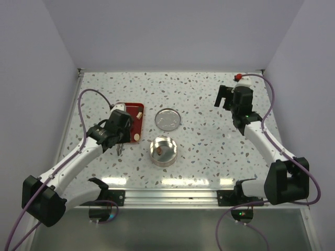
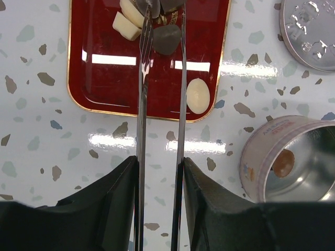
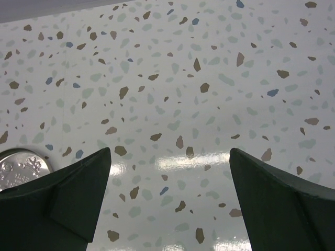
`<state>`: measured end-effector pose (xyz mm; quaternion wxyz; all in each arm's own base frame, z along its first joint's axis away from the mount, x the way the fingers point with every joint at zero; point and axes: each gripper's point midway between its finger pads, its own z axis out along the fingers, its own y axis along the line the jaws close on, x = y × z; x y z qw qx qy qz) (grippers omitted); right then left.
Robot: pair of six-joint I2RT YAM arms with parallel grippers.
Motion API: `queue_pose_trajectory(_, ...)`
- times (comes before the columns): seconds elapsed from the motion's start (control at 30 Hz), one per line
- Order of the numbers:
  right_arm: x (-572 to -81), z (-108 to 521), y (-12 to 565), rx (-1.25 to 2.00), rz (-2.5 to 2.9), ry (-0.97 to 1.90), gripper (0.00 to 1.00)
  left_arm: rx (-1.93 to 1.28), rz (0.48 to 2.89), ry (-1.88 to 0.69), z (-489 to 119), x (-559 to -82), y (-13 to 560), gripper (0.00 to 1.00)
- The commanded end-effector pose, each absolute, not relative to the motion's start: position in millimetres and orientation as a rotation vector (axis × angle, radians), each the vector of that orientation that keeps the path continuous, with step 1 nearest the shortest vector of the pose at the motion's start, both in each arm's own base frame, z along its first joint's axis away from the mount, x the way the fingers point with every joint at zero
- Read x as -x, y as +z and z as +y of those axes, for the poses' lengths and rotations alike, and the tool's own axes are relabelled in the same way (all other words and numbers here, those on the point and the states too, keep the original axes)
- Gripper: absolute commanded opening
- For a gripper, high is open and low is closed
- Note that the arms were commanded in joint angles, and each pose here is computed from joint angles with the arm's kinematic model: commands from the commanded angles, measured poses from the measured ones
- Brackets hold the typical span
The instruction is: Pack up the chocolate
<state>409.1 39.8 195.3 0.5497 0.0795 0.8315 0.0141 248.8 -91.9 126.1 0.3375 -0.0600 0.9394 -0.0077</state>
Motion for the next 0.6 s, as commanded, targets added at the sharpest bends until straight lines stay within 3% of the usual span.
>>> queue_pose_trajectory(0.0,-419.2,43.7,215.8,-0.204,1.921,0.073,0.99,0.217,2.409,0.003,-86.1,-254.8,126.4,0.43)
queue_pose_trajectory(0.57,-418.0,43.9,220.1,-0.201,1.923,0.075,0.99,0.175,2.408,-0.016,-92.8,-261.7,112.7,0.48)
